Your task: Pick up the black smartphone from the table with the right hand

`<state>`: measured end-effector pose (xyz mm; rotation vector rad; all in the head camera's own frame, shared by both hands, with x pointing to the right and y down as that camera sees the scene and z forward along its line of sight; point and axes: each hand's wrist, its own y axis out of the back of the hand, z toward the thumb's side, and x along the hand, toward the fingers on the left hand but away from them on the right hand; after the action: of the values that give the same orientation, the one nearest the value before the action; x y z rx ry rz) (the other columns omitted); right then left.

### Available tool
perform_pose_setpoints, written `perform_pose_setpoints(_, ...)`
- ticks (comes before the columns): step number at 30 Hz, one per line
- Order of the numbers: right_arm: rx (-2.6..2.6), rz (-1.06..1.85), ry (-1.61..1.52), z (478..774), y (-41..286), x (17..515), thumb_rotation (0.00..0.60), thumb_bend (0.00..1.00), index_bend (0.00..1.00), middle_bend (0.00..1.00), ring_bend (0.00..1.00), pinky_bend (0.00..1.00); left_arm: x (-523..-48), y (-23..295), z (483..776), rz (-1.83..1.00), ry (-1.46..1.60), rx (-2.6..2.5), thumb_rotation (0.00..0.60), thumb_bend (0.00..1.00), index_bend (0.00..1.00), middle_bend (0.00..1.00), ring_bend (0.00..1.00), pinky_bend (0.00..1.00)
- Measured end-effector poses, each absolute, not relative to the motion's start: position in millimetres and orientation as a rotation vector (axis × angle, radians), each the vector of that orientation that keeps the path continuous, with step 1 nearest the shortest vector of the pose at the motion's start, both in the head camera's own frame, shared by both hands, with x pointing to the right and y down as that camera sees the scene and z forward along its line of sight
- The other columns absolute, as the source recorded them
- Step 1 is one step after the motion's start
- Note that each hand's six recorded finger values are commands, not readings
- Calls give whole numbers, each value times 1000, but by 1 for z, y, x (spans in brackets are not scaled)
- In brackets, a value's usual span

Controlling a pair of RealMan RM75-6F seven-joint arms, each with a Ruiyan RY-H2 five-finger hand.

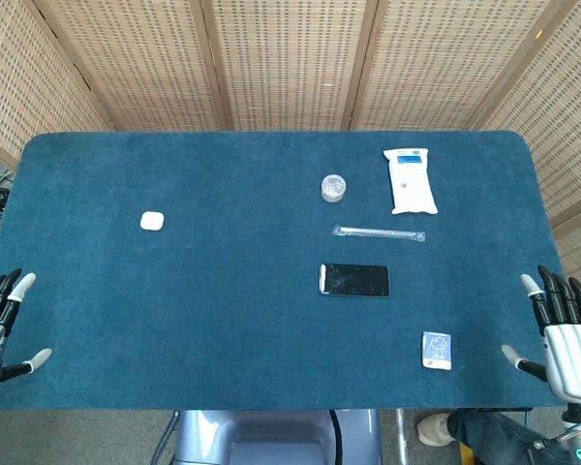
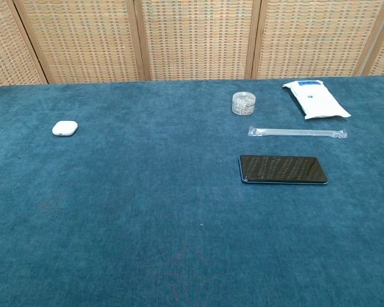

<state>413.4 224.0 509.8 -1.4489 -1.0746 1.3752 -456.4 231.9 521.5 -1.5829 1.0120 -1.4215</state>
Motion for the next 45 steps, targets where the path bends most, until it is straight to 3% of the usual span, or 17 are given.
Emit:
perform_pose_setpoints(10, -1489, 1364, -1062, 518, 216, 406, 600, 0, 9, 0, 0, 0, -458, 228, 522, -1425, 1018, -1560, 600, 0, 0, 0, 0, 0)
perform_pose_setpoints(14, -1567, 1333, -1014, 531, 200, 387, 600, 0, 159, 0, 0, 0, -457, 225, 526, -1436, 1010, -1557, 600, 0, 0, 0, 0, 0)
perform_pose_setpoints(17, -1642, 1281, -949, 542, 179, 362, 600, 0, 205, 0, 0, 0, -456, 222, 531, -1449, 1002, -1555, 600, 0, 0, 0, 0, 0)
perform_pose_setpoints(28, -1853, 1222, -753, 608, 119, 259, 600, 2, 211, 0, 0, 0, -462, 214, 542, -1508, 1007, -1542, 600, 0, 0, 0, 0, 0)
perform_pose_setpoints(36, -1944, 1426, -721, 671, 110, 214, 600, 2, 211, 0, 0, 0, -469, 210, 547, -1541, 1013, -1551, 600, 0, 0, 0, 0, 0)
perform_pose_setpoints(45, -1980, 1642, -695, 720, 117, 181, 600, 2, 228, 0, 0, 0, -472, 207, 550, -1556, 1014, -1558, 600, 0, 0, 0, 0, 0)
